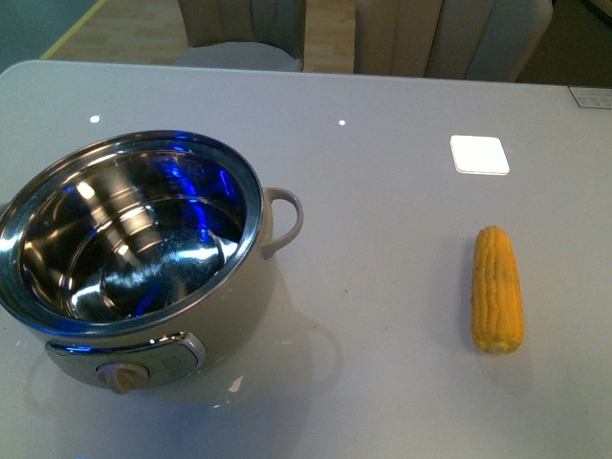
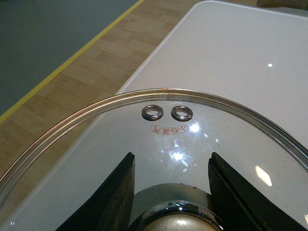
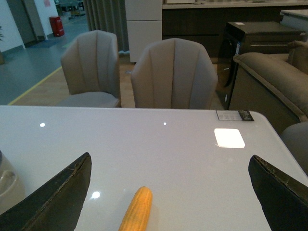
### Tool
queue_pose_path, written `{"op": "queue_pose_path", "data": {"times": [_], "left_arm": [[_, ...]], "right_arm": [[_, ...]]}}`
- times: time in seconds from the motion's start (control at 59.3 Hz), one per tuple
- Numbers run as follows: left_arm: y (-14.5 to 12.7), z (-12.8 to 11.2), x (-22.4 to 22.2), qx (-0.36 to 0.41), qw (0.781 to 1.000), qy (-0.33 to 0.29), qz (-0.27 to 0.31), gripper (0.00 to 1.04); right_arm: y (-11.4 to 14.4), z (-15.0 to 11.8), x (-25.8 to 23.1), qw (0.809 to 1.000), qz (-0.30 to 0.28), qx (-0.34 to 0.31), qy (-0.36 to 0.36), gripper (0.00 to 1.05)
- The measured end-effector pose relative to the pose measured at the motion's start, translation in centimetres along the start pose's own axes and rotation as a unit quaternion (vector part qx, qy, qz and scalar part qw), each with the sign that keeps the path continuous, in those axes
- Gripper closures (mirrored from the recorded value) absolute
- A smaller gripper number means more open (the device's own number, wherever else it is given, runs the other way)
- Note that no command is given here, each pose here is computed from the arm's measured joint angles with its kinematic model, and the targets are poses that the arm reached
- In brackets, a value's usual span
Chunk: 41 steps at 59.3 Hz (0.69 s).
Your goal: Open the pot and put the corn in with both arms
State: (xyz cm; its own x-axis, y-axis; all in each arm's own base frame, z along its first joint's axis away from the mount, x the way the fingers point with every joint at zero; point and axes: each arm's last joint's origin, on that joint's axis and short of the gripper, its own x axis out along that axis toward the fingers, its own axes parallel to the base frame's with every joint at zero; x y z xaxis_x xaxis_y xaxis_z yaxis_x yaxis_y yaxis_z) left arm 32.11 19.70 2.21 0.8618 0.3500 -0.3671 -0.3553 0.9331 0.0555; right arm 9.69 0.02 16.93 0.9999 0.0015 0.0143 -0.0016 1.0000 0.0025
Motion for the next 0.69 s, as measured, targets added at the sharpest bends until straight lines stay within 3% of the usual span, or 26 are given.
{"op": "queue_pose_path", "data": {"times": [0.692], "left_arm": [[-1.4,-5.3,4.4,0.007,0.999,0.012,-0.046,0.64]], "right_arm": [[0.0,0.0,0.0,1.0,0.0,0.0,0.0,0.09]]}}
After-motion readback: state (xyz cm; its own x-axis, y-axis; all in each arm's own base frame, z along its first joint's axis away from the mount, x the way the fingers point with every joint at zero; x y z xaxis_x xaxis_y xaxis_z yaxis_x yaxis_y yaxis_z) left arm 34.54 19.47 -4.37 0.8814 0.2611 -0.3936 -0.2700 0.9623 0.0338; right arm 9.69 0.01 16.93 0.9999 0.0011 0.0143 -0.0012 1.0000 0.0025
